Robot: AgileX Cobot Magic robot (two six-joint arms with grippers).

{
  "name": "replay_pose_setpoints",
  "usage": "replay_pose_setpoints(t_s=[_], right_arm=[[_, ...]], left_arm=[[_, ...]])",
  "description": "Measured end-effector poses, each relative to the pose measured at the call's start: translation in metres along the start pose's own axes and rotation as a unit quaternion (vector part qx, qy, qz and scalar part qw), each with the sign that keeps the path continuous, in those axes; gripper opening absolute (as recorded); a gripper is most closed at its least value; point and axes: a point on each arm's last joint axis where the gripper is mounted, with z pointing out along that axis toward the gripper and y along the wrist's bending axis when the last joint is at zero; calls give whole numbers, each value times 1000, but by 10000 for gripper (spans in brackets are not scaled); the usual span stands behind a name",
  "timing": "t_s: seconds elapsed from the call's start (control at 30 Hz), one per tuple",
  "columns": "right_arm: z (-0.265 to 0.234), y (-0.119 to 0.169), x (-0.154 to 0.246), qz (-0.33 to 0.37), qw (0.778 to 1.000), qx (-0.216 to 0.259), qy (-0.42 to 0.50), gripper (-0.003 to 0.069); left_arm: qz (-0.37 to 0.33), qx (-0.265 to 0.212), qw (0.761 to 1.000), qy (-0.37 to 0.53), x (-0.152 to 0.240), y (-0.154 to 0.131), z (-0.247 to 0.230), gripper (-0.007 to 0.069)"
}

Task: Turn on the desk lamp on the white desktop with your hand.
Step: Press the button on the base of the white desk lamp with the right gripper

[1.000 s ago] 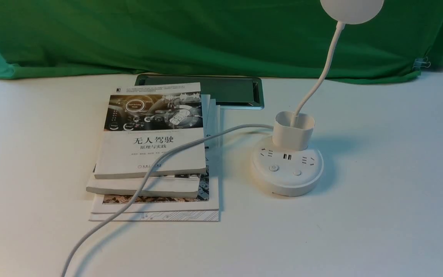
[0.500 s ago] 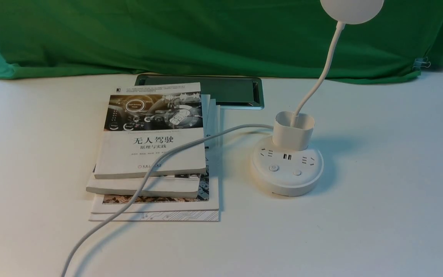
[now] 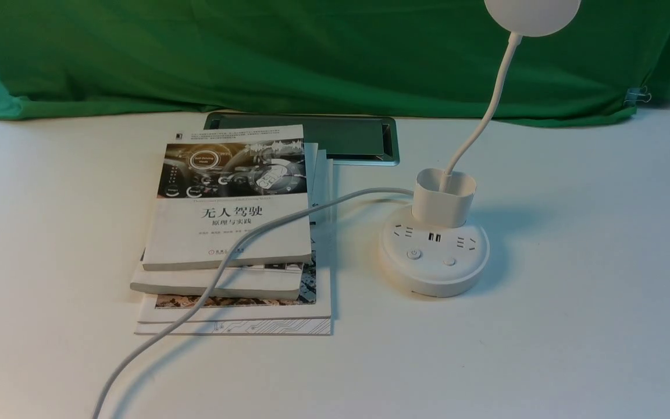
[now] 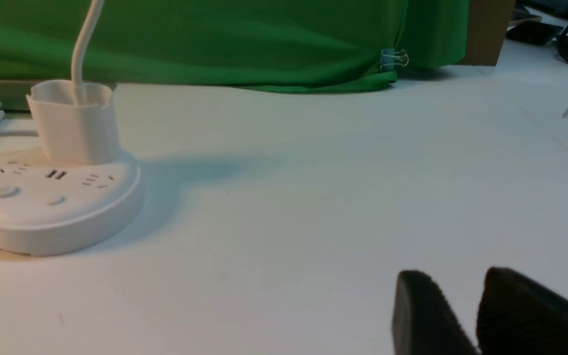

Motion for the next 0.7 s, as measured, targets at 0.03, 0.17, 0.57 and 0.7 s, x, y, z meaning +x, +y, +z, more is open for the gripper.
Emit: replay_pose_setpoints(t_s=[0.03,0.17,0.57,0.7], right_arm=[[0,0,0,0,1000,0,0,241],[0,0,0,0,1000,0,0,241],[0,0,0,-14,1000,1,-1,241],[0,1,-2,62,998,-6,-9,241]], left_arm=[[0,0,1000,0,0,0,0,21],[0,0,1000,0,0,0,0,21],[0,0,1000,0,0,0,0,21],[0,0,1000,0,0,0,0,21]])
